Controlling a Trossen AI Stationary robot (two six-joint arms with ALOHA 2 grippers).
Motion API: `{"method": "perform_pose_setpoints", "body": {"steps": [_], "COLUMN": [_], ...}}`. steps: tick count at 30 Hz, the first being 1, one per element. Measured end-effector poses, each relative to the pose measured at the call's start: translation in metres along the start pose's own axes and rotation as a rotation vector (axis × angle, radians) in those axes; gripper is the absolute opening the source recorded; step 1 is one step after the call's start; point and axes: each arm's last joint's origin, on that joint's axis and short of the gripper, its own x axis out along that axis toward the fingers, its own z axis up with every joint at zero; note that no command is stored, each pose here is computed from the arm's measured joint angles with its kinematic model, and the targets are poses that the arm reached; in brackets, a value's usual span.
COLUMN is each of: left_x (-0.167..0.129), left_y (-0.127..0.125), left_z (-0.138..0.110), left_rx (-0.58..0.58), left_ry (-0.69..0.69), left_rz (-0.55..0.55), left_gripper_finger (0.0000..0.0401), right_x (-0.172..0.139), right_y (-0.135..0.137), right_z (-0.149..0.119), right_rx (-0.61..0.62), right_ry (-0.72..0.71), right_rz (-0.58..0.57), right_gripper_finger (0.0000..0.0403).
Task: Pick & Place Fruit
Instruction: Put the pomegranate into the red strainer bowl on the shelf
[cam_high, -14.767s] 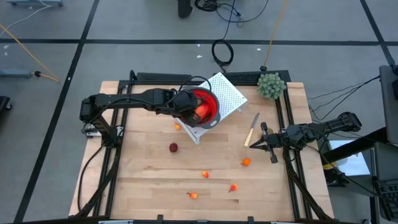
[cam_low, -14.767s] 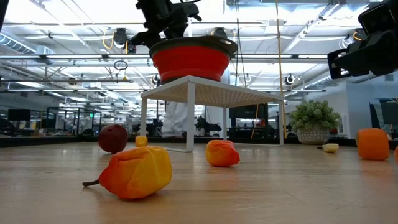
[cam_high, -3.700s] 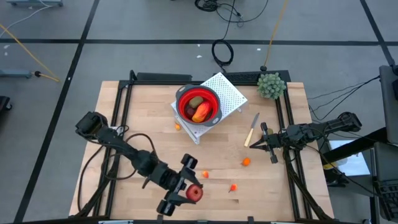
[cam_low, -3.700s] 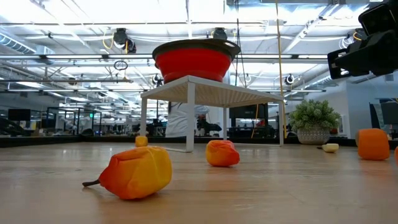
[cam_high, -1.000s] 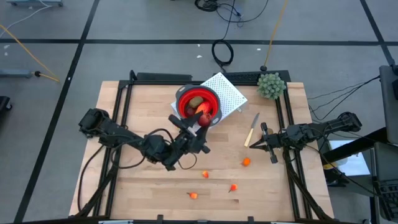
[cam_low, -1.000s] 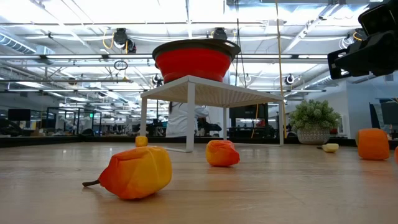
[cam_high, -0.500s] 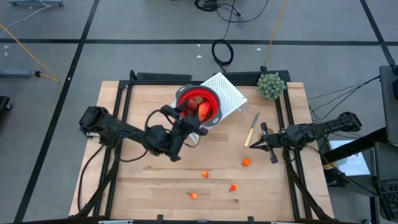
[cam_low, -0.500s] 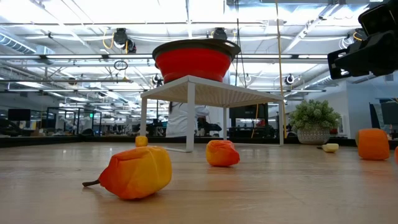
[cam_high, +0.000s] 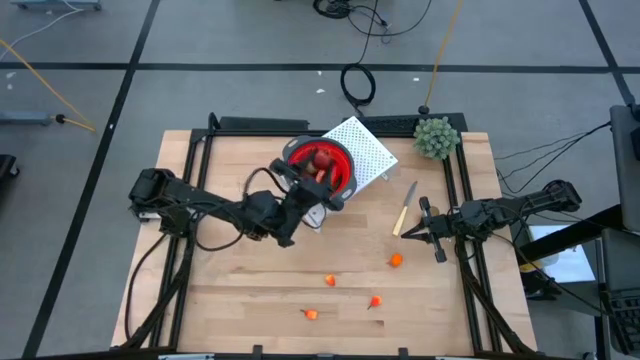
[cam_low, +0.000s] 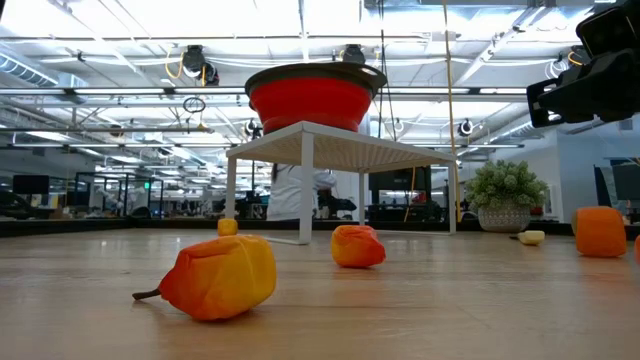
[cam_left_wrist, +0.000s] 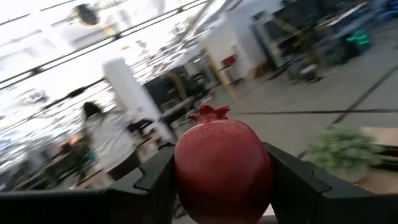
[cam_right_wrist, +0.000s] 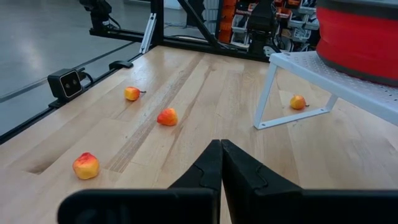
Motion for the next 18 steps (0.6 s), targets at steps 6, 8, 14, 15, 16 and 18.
{"method": "perform_pose_setpoints", "body": {"steps": [6, 8, 14, 15, 16, 18], "left_x": [0.004, 0.007, 0.022, 0.024, 0.026, 0.031], "left_y": [-0.014, -0.016, 0.0, 0.004, 0.008, 0.018], "left_z": [-0.011, -0.015, -0.019, -0.019, -0.02, -0.021], "left_rx": [-0.035, -0.073, -0.204, -0.231, -0.256, -0.297], "left_ry": [-0.018, -0.006, 0.056, 0.068, 0.081, 0.103], "left_rz": [-0.138, -0.158, -0.141, -0.14, -0.139, -0.149], "left_gripper_finger": [0.0202, 0.0202, 0.0202, 0.0202, 0.0202, 0.0202], "right_x": [0.0, 0.0, 0.0, 0.0, 0.0, 0.0], "right_y": [0.0, 0.0, 0.0, 0.0, 0.0, 0.0], "right_z": [0.0, 0.0, 0.0, 0.0, 0.0, 0.0], "right_rx": [0.0, 0.0, 0.0, 0.0, 0.0, -0.001], "right_ry": [0.0, 0.0, 0.001, 0.001, 0.001, 0.001], "right_rz": [0.0, 0.0, 0.0, 0.0, 0.0, 0.0], "right_gripper_finger": [0.0, 0.0, 0.0, 0.0, 0.0, 0.0]}}
